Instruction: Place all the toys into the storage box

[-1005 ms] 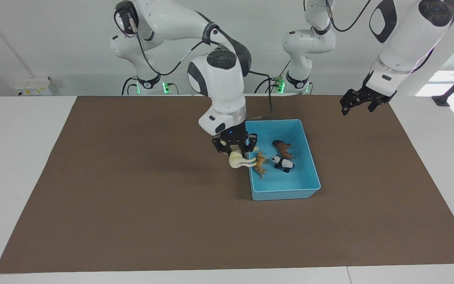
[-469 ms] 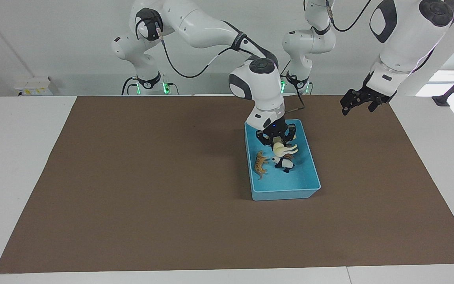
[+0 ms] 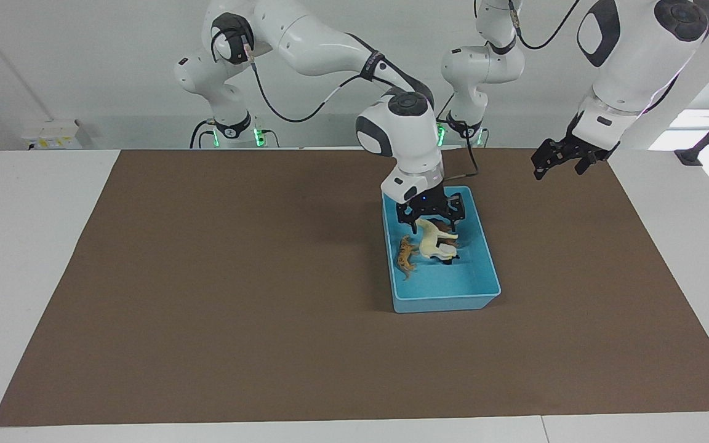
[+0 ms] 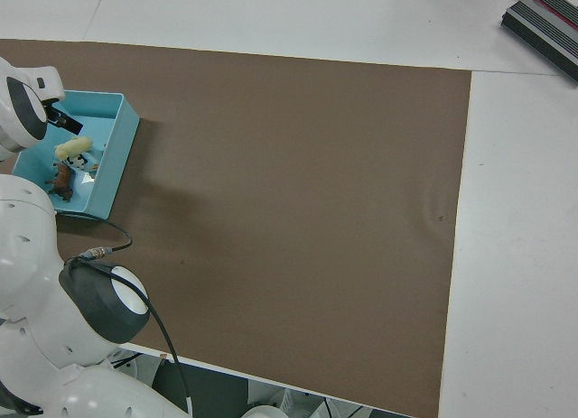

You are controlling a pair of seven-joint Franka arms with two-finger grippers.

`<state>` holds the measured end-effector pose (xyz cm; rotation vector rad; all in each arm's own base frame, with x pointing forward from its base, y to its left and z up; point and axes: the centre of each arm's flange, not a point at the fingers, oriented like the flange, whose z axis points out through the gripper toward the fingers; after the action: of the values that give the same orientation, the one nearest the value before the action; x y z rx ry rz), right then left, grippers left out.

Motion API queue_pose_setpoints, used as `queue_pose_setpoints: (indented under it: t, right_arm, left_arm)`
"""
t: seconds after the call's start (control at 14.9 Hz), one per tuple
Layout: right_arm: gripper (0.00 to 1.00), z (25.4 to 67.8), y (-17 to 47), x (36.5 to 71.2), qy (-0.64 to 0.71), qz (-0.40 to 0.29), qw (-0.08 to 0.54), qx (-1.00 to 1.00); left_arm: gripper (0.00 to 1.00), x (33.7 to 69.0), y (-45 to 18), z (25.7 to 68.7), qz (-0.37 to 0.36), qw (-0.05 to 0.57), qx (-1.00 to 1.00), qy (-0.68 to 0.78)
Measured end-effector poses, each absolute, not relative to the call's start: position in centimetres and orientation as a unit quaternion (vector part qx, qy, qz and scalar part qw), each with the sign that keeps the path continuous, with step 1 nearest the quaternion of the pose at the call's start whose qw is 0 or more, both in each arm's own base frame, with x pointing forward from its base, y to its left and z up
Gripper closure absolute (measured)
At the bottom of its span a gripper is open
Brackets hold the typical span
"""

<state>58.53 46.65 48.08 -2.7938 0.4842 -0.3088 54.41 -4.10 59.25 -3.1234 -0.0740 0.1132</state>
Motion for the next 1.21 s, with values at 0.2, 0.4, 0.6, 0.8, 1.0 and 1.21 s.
queue_pose_setpoints:
  t: [0.2,0.4,0.6,0.8,1.0,1.21]
  right_arm:
    - [0.0,54.9,32.6,63.8,0.165,-0.122,0.107,-0.973]
    - [0.0,57.0,18.7,67.3,0.098,-0.127,0.071,-0.984]
    - [0.0,55.7,10.8,68.9,0.056,-0.12,0.046,-0.99]
    - [0.0,55.1,5.9,68.7,0.043,-0.084,0.034,-0.995]
    - [0.0,56.3,1.1,66.5,0.033,-0.03,0.031,-0.999]
    - [0.0,58.4,-4.2,63.4,0.019,0.005,0.039,-0.999]
  left_arm:
    - [0.0,54.4,-4.1,59.2,0.036,0.008,-0.999,-0.024]
    - [0.0,54.4,-4.1,59.2,0.036,0.008,-0.999,-0.024]
    - [0.0,54.4,-4.1,59.2,0.036,0.008,-0.999,-0.024]
    - [0.0,54.4,-4.1,59.2,0.036,0.008,-0.999,-0.024]
    - [0.0,54.4,-4.1,59.2,0.036,0.008,-0.999,-0.024]
    - [0.0,54.4,-4.1,59.2,0.037,0.008,-0.999,-0.024]
